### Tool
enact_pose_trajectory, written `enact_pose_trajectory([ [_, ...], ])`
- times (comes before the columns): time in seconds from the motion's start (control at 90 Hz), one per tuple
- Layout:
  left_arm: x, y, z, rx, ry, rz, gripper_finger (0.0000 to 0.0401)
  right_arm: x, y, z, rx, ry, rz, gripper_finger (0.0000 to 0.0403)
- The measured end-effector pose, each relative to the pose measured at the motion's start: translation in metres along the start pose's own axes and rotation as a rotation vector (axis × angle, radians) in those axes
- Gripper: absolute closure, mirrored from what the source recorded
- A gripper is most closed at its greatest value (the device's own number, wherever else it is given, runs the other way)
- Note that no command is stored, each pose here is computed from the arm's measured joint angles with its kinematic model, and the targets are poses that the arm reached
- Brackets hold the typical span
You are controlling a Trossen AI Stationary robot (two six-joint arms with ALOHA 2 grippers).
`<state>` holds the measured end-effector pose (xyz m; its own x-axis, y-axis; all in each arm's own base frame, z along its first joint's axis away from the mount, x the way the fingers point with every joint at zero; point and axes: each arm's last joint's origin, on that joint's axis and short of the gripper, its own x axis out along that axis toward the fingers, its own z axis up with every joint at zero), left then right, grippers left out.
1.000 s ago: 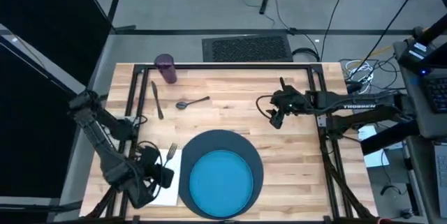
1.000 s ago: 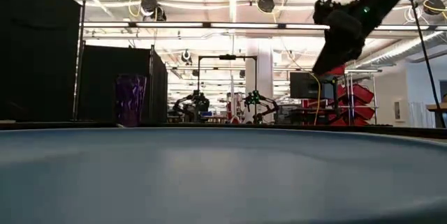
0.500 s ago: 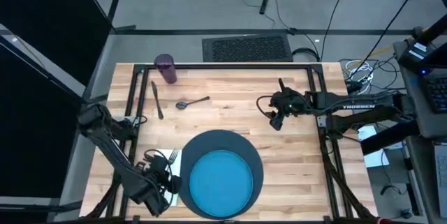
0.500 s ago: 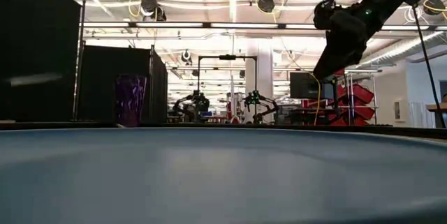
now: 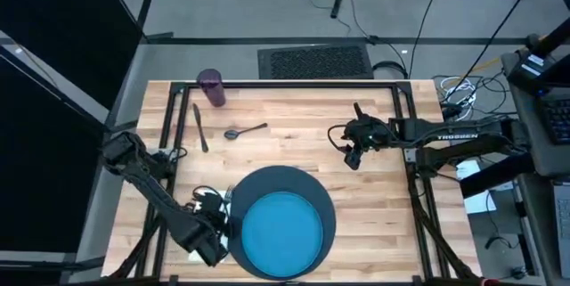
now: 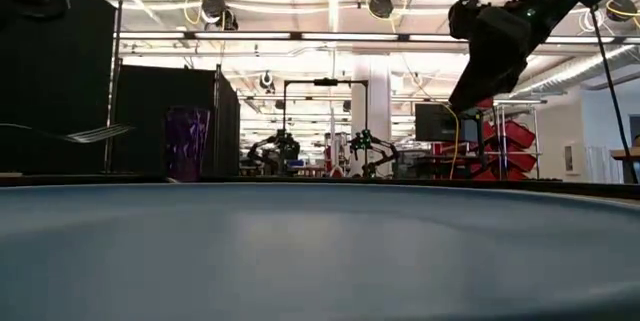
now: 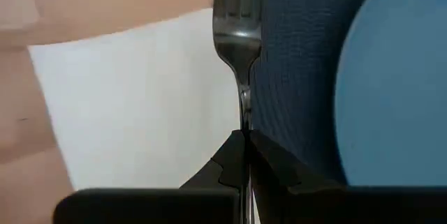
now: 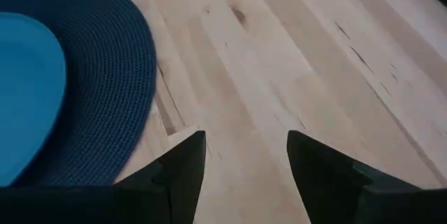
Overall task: Set table place
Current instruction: Put the silver fork on top of the white napkin
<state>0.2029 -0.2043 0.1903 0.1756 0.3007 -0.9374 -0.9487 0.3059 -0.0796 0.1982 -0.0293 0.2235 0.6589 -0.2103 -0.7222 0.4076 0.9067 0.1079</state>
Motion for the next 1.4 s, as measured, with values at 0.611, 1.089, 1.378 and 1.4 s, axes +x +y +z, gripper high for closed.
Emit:
enact_pose_trajectory([
  [0.611,0.03,0.027,0.027,-0.128,0.092,-0.045,0.0401,0.0,0.0,-0.001,-0.046,0.007,-0.001,0.0216],
  [1.089,0.01,0.055,0.059,-0.172,0.169,0.099,0.0401,0.0,0.0,-0.002,-0.102,0.027,0.015,0.0216],
  [1.378,-0.035,0.076,0.074,-0.179,0.29,0.199,0.0401,0.0,0.0,-0.004,-0.101,0.041,0.013,0.0216],
  [1.4,-0.034,0.074,0.07,-0.174,0.307,0.197,0.0401,0.0,-0.001,-0.004,-0.101,0.046,0.012,0.0216],
])
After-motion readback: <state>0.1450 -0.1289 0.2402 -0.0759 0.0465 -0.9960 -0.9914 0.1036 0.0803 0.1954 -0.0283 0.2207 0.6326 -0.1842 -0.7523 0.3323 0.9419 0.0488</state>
